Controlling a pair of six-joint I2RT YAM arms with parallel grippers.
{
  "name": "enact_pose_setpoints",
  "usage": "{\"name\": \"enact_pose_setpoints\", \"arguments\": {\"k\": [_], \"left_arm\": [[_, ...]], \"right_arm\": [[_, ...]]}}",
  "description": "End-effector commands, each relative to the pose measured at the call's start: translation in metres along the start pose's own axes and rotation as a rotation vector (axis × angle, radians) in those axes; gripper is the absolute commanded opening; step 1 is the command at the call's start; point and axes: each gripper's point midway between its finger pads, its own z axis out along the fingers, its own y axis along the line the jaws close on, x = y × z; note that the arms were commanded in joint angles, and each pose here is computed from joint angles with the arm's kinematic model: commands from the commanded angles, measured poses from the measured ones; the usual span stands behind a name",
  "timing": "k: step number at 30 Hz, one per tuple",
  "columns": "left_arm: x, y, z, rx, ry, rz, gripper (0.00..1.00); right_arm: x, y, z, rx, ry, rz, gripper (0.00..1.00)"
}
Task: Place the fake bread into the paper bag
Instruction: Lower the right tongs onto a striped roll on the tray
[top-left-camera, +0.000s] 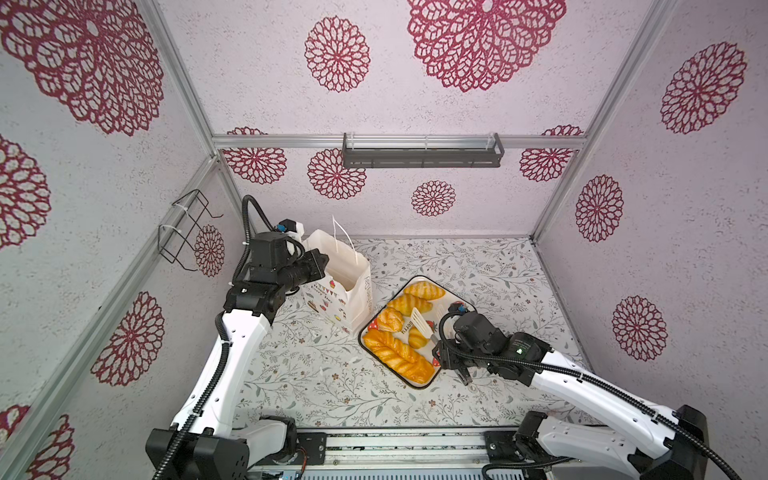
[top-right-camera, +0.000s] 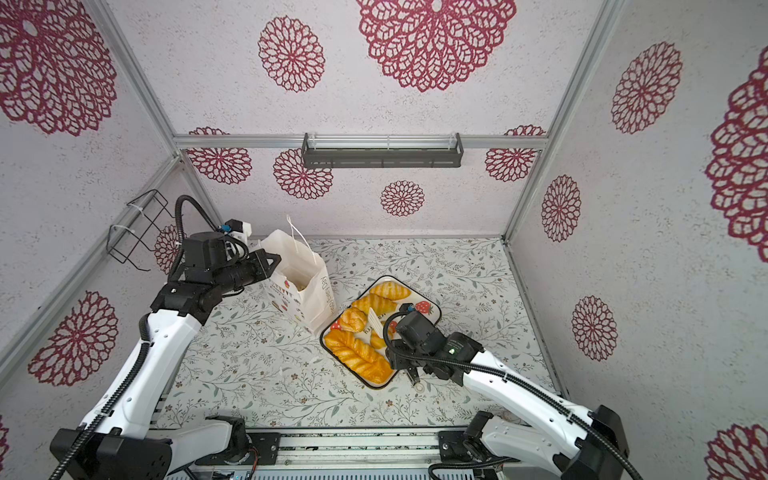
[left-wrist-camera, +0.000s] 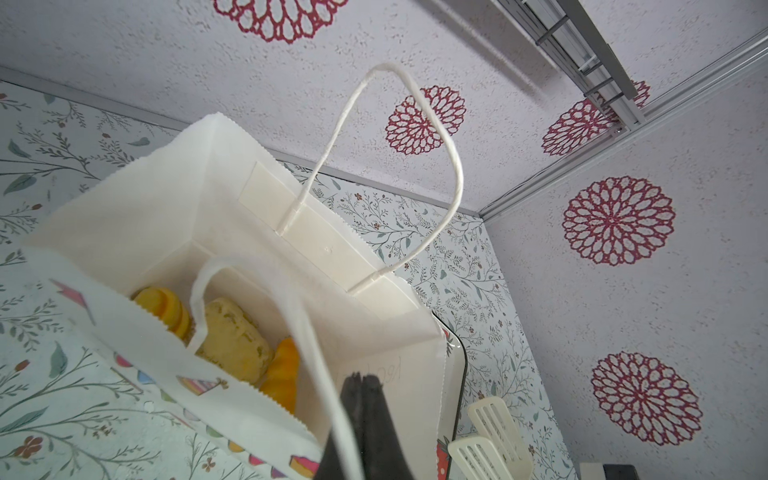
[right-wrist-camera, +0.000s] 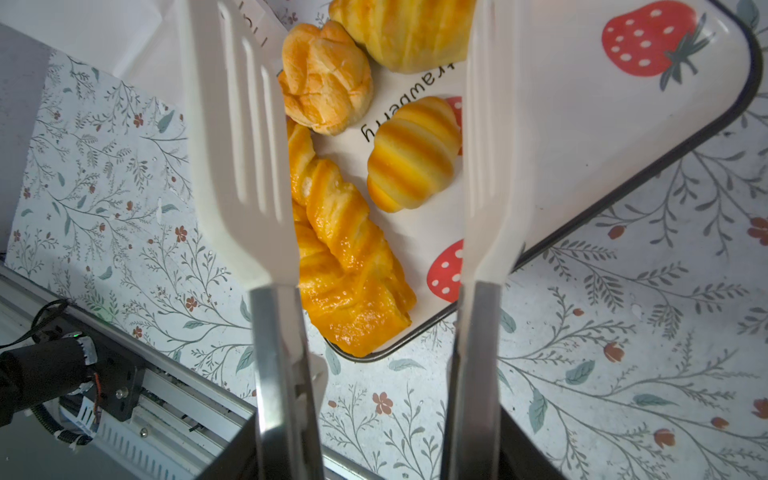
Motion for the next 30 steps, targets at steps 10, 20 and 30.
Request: {"name": "enact_pose_setpoints", "arguments": {"k": [10, 20, 30], "left_arm": [[-0.01, -0.009, -0.007, 0.009, -0.014, 0.048, 0.0], [-0.014, -0.01, -0.006, 0.011, -0.022, 0.06, 0.0], [-0.014, -0.005, -0.004, -0.008, -0.017, 0.063, 0.0]], "right_arm": [[0.013, -0.007, 0.009, 0.03, 0.049, 0.036, 0.54], [0.016, -0.014, 0.025, 0.058, 0.072, 0.015, 0.59], [0.009, -0.019, 0.048, 0.042, 0.086, 0.027, 0.6]]}}
